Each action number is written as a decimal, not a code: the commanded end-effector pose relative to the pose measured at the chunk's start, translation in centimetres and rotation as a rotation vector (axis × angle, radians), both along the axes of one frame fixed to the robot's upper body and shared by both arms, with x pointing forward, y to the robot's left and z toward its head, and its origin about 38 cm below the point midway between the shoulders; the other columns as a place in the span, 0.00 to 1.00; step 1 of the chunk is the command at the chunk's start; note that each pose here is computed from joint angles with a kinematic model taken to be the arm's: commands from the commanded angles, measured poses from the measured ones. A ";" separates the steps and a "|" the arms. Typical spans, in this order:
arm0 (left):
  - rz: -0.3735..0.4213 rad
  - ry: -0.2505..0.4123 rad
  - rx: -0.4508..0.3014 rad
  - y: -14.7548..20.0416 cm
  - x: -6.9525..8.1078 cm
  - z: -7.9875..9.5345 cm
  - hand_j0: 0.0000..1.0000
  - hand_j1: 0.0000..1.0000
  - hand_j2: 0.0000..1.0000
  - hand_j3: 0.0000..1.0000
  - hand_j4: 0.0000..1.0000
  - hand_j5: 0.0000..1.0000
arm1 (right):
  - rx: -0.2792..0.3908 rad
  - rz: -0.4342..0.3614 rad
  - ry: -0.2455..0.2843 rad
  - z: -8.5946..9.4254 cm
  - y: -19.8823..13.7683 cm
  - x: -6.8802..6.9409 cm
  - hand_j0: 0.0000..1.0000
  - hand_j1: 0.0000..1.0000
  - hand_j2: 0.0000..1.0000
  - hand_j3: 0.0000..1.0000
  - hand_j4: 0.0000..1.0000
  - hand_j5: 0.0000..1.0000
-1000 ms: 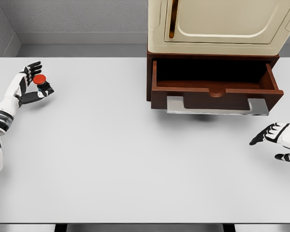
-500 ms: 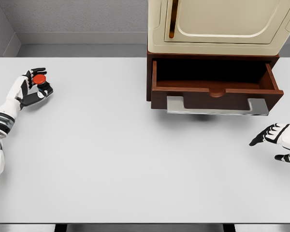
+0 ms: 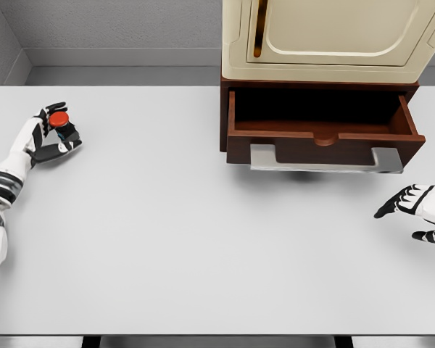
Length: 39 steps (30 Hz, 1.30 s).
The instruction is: Put the switch into the drawer with left arm, and close the drawer with right arm
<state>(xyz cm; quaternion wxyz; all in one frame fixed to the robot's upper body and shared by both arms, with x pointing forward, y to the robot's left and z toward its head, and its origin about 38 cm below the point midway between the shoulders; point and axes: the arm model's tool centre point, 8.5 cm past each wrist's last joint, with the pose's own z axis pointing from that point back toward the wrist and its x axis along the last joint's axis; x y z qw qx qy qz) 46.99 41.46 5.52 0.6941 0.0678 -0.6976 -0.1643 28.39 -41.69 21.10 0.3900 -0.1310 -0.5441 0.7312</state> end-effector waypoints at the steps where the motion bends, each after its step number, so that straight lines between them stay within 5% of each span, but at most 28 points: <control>1: 0.008 0.004 -0.006 0.2 -0.1 -0.1 0.87 0.87 0.87 0.87 0.87 0.87 | 0.004 -0.002 0.001 0.1 0.0 0.0 0.76 0.76 0.76 0.76 0.76 0.76; 4: 0.010 0.011 -0.007 0.3 -0.2 -0.3 0.85 0.85 0.85 0.85 0.85 0.85 | 0.004 -0.002 0.001 0.1 0.0 0.0 0.76 0.76 0.76 0.76 0.76 0.76; 11: 0.008 0.005 -0.010 0.1 -0.1 -0.3 0.54 0.54 0.54 0.54 0.54 0.54 | 0.004 -0.002 0.001 0.1 0.0 0.0 0.76 0.76 0.76 0.76 0.76 0.76; 15: 0.005 -0.004 -0.009 0.0 -0.1 -0.1 0.46 0.46 0.46 0.46 0.46 0.46 | 0.004 -0.002 0.001 0.1 0.0 0.0 0.76 0.76 0.76 0.76 0.76 0.76; 39: -0.117 -0.199 0.028 -3.7 0.9 5.4 0.45 0.45 0.45 0.45 0.45 0.45 | -0.004 0.001 -0.001 0.3 -0.1 0.1 0.76 0.76 0.76 0.76 0.76 0.76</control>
